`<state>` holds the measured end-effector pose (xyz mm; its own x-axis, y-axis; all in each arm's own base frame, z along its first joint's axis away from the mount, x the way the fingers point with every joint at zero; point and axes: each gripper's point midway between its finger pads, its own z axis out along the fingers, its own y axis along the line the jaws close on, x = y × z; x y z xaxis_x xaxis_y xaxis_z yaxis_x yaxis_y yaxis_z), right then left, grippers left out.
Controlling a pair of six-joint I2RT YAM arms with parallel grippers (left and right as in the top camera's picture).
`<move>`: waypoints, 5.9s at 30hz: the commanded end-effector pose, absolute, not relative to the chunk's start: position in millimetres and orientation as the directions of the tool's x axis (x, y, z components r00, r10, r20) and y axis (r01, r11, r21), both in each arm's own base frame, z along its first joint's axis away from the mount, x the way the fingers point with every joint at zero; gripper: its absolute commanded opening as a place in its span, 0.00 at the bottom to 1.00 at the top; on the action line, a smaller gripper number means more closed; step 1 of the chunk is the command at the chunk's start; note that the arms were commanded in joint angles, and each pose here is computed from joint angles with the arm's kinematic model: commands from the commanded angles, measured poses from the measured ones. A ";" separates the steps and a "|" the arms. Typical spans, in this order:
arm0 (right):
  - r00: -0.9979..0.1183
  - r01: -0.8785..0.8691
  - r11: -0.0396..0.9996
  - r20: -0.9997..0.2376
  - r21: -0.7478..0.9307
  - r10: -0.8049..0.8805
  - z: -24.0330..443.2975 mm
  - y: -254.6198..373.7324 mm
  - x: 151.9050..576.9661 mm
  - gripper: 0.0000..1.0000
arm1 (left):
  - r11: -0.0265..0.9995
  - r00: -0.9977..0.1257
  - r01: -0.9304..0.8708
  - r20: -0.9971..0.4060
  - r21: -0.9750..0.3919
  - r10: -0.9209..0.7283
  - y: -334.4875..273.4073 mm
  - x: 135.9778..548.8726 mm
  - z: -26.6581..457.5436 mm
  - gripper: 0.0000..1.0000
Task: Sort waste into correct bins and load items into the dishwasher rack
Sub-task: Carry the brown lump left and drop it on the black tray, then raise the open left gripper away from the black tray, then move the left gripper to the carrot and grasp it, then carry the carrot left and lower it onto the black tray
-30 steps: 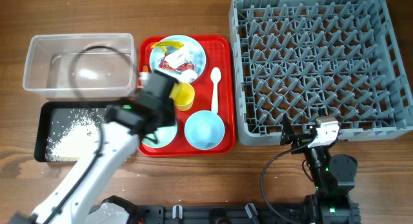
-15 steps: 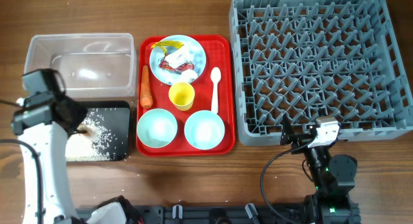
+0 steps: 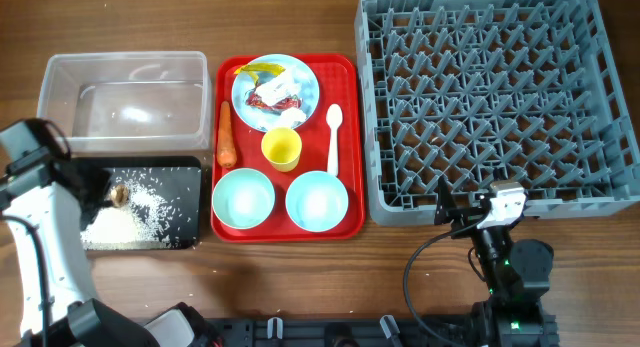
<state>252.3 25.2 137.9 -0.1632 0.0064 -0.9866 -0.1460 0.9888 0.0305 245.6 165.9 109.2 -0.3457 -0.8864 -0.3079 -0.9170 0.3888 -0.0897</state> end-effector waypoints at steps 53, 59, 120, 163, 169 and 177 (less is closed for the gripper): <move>-0.155 -0.137 0.990 -0.988 0.024 0.002 139.3 23.2 252.7 1.00 | 0.419 -0.445 -0.892 -0.166 0.169 -0.880 164.7 240.5 32.4 0.04; -0.155 -0.137 0.990 -0.988 0.024 0.002 139.3 23.2 252.7 1.00 | 0.408 -0.427 -0.904 -0.220 0.127 -0.877 168.8 243.9 60.2 0.11; -0.155 -0.137 0.990 -0.988 0.023 0.002 139.3 23.2 252.7 1.00 | 0.964 -0.931 -0.226 -0.322 0.139 -0.172 -37.9 349.3 15.4 0.48; -0.155 -0.137 0.990 -0.988 0.023 0.002 139.3 23.2 252.7 1.00 | 0.765 -0.517 -0.524 -0.575 -0.373 -0.634 -15.7 286.0 217.0 0.29; -0.155 -0.137 0.990 -0.988 0.024 0.002 139.3 23.2 252.7 1.00 | 0.599 -0.341 -0.722 -0.576 -0.346 -0.743 50.5 255.4 219.0 0.27; -0.155 -0.137 0.990 -0.988 0.024 0.002 139.3 23.2 252.7 1.00 | 0.387 -0.213 -0.878 -0.494 -0.282 -0.843 105.1 242.3 187.1 0.25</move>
